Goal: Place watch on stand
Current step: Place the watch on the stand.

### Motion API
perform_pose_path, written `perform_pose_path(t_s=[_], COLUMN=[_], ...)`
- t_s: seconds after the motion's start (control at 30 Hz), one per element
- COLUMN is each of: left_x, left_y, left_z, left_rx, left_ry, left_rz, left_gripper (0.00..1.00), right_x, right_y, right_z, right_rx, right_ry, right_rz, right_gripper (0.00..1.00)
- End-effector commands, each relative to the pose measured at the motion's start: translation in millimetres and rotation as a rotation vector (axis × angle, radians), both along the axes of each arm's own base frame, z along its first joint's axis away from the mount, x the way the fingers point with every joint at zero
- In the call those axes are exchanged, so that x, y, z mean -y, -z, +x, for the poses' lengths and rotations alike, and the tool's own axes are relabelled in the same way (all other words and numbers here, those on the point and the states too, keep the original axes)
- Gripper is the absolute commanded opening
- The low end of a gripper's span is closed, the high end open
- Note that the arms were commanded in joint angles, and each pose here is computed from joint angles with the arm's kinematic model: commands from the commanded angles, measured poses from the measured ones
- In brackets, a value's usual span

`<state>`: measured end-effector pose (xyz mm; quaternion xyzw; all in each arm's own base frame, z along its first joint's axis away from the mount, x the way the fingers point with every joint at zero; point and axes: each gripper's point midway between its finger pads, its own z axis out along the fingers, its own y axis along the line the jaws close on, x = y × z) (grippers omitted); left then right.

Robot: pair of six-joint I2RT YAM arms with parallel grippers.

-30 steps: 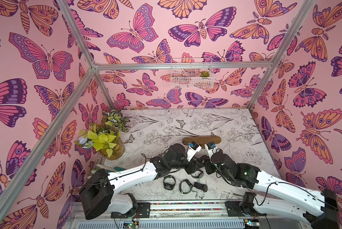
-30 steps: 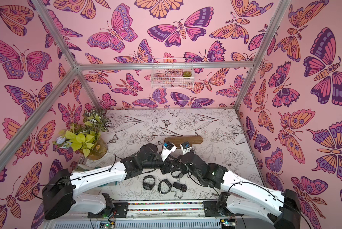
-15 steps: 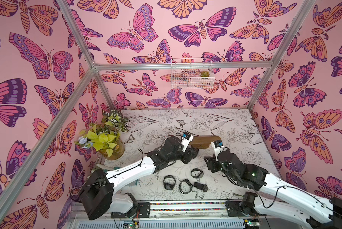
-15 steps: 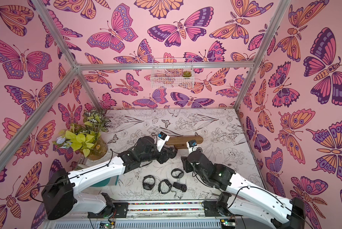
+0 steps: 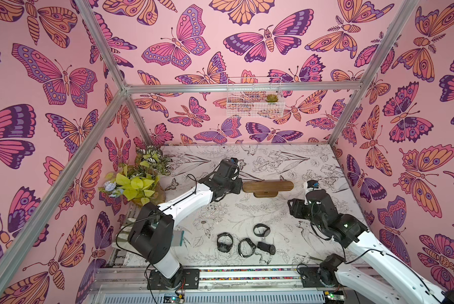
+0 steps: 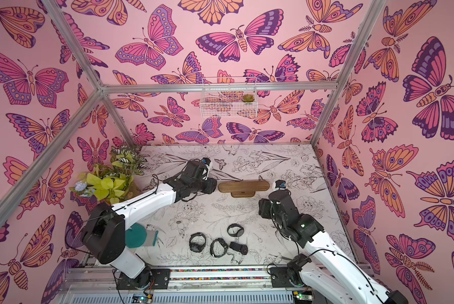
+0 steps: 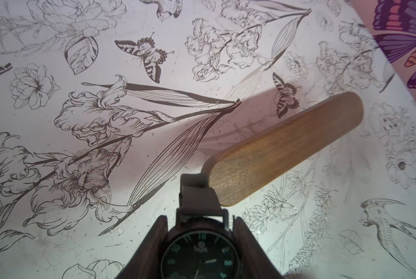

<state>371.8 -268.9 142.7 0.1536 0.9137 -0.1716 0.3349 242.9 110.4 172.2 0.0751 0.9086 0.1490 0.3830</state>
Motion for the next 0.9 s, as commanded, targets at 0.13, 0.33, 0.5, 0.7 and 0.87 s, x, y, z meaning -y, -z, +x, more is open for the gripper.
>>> perform_pose_path(t_s=[0.13, 0.33, 0.5, 0.7, 0.87], left_x=[-1.2, 9.1, 15.1, 24.1, 28.6], left_y=[19.6, 27.4, 31.6, 36.0, 40.6], left_z=[16.4, 22.8, 22.3, 19.7, 16.6], left_rx=[-0.043, -0.073, -0.087, -0.103, -0.118], left_ry=[-0.051, -0.051, -0.047, -0.033, -0.039], left_rz=[0.067, 0.056, 0.052, 0.061, 0.08], left_gripper=[0.38, 0.38, 0.39, 0.39, 0.39], right_x=[6.5, 17.5, 19.5, 23.4, 26.1], right_y=[4.3, 4.7, 9.4, 20.2, 31.7], right_z=[20.5, 64.9, 96.0, 127.9, 145.9], right_rx=[-0.082, -0.115, -0.133, -0.144, -0.168], right_ry=[0.076, 0.135, 0.174, 0.212, 0.214], right_rz=[0.154, 0.195, 0.182, 0.172, 0.165], right_gripper=[0.65, 0.66, 0.66, 0.66, 0.67])
